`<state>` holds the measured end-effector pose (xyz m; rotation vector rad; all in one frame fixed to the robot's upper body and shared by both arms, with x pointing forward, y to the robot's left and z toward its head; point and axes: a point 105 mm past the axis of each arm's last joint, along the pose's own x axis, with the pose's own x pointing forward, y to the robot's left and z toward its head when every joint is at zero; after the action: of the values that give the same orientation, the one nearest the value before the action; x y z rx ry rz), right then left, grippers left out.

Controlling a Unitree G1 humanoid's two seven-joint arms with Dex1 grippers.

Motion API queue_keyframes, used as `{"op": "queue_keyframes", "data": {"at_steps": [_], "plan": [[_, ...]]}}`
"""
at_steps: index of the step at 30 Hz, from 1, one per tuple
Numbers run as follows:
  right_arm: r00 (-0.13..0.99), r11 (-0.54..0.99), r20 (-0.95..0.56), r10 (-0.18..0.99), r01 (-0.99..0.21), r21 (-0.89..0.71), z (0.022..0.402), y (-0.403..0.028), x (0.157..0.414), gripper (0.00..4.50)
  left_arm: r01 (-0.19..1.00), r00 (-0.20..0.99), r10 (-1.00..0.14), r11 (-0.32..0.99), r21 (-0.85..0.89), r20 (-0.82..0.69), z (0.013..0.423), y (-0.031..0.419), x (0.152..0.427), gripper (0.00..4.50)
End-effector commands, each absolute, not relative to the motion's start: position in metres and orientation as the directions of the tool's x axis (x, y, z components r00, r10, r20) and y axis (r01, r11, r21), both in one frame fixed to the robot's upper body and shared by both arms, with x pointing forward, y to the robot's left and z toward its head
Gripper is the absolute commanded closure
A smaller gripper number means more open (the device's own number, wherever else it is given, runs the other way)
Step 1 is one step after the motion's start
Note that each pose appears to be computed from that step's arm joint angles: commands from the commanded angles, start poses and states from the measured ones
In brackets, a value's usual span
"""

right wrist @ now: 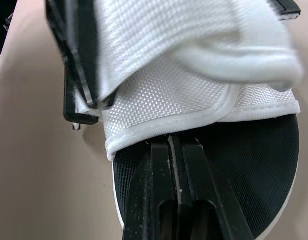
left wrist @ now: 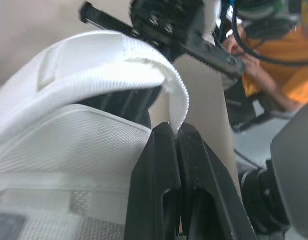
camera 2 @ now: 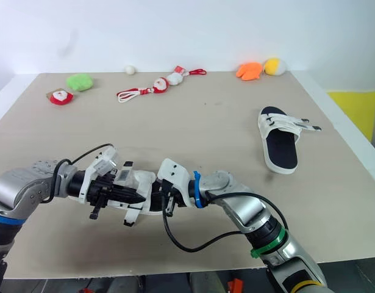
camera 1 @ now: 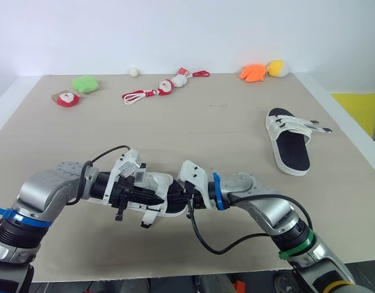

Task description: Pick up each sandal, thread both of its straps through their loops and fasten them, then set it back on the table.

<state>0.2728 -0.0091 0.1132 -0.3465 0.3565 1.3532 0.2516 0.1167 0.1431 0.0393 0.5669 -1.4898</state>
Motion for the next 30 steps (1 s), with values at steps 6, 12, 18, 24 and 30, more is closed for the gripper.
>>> {"op": "queue_keyframes", "data": {"at_steps": [6, 12, 18, 24, 30], "plan": [[0.198, 0.21, -0.483, 0.853, -0.977, -0.03, 0.103, -0.015, 0.276, 4.5, 0.945, 0.001, -0.922, 0.128, -0.3, -0.388, 0.145, 0.119, 0.251, 3.6], [0.191, 0.205, -0.483, 0.854, -0.978, -0.025, 0.102, -0.014, 0.274, 4.5, 0.951, 0.084, -0.948, 0.169, -0.26, -0.307, 0.176, 0.124, 0.252, 0.86], [0.178, 0.196, -0.485, 0.856, -0.981, -0.015, 0.101, -0.013, 0.271, 4.5, 0.946, 0.178, -0.948, 0.239, -0.221, -0.263, 0.203, 0.135, 0.238, 0.12], [0.169, 0.195, -0.491, 0.855, -0.981, 0.002, 0.099, -0.016, 0.269, 4.5, 0.918, 0.18, -0.949, 0.256, -0.302, -0.258, 0.2, 0.147, 0.192, 0.12], [0.16, 0.187, -0.497, 0.853, -0.982, 0.004, 0.098, -0.017, 0.27, 4.5, 0.863, 0.18, -0.926, 0.311, -0.399, -0.332, 0.165, 0.151, 0.159, 0.12]]}}
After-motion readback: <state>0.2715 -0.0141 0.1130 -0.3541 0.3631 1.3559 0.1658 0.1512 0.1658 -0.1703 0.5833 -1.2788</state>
